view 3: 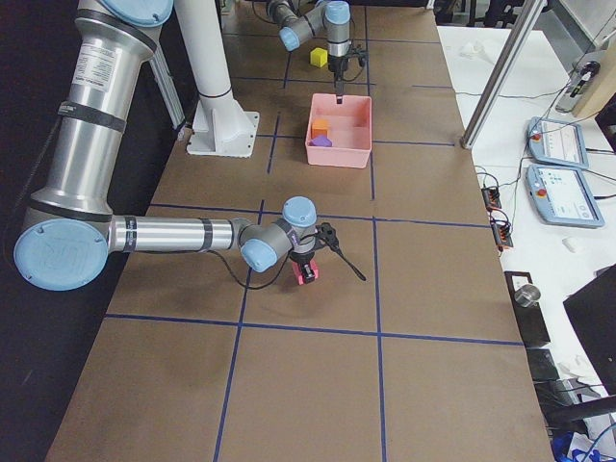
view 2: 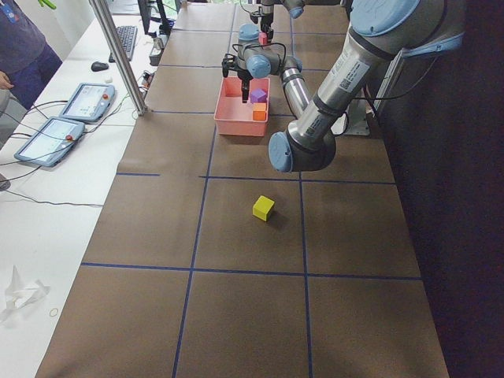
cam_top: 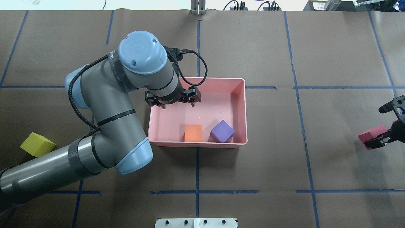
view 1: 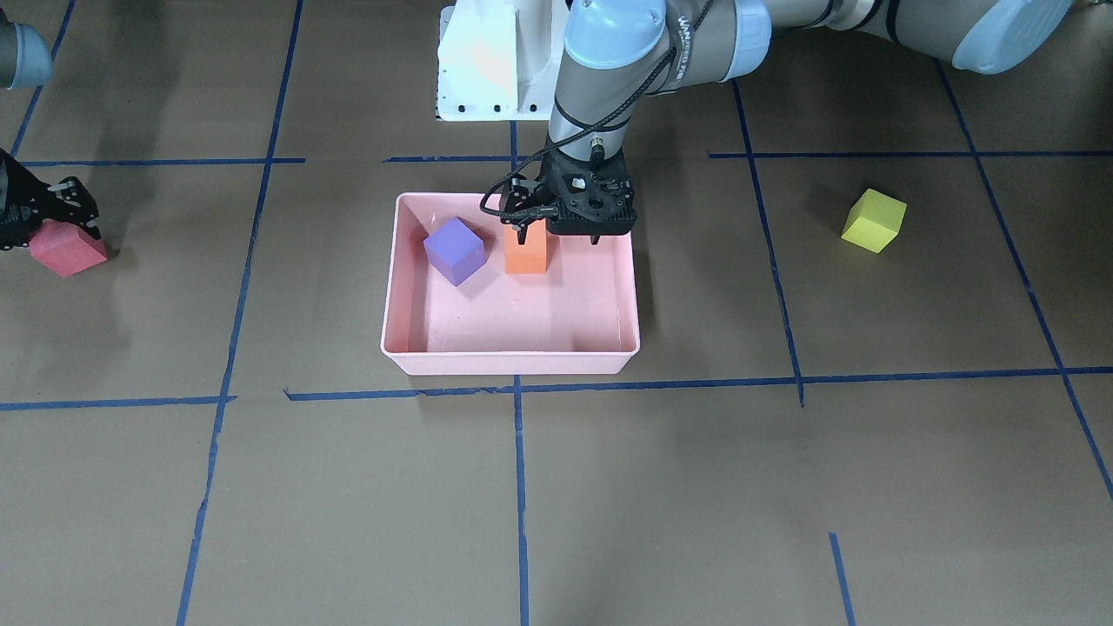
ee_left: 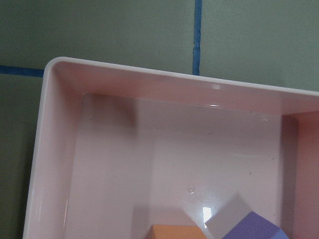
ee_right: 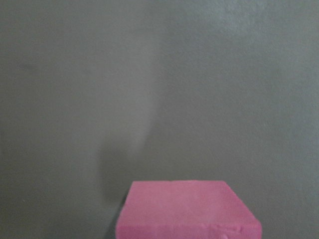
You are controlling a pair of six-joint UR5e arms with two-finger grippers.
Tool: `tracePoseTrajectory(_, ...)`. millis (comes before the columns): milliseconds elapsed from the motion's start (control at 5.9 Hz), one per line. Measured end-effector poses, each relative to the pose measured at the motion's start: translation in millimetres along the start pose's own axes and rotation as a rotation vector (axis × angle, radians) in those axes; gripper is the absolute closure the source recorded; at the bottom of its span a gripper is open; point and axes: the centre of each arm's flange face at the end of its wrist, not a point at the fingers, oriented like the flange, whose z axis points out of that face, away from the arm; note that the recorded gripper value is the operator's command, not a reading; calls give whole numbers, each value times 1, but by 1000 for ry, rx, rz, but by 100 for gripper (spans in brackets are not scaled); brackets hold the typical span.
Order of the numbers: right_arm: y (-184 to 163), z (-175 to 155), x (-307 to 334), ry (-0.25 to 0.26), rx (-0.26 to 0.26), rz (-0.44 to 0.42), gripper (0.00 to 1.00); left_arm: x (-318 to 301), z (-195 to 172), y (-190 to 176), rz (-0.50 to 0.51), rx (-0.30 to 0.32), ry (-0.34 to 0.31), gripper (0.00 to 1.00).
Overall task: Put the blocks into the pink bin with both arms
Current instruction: 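Grasp the pink-red cube with the right gripper while the left gripper withdraws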
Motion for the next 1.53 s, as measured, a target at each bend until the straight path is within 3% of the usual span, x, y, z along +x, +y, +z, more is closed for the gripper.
tracePoseTrajectory(339,-58,-34,-56,-48,36,106,78,-63,-7,-5,174,-27,-13,0)
tracePoseTrajectory(847,-180,-96,-197,-72,-4,246,78,-188,-34,-47,436,-60,-38,0)
tracePoseTrajectory(1186,-238,-107,-321,-98,-19,371,77,-307,-62,-60,536,-86,-63,0)
tracePoseTrajectory(1525,-288,-91,-409,-66,-18,474,0,-392,-75,-26,558,-98,-87,0)
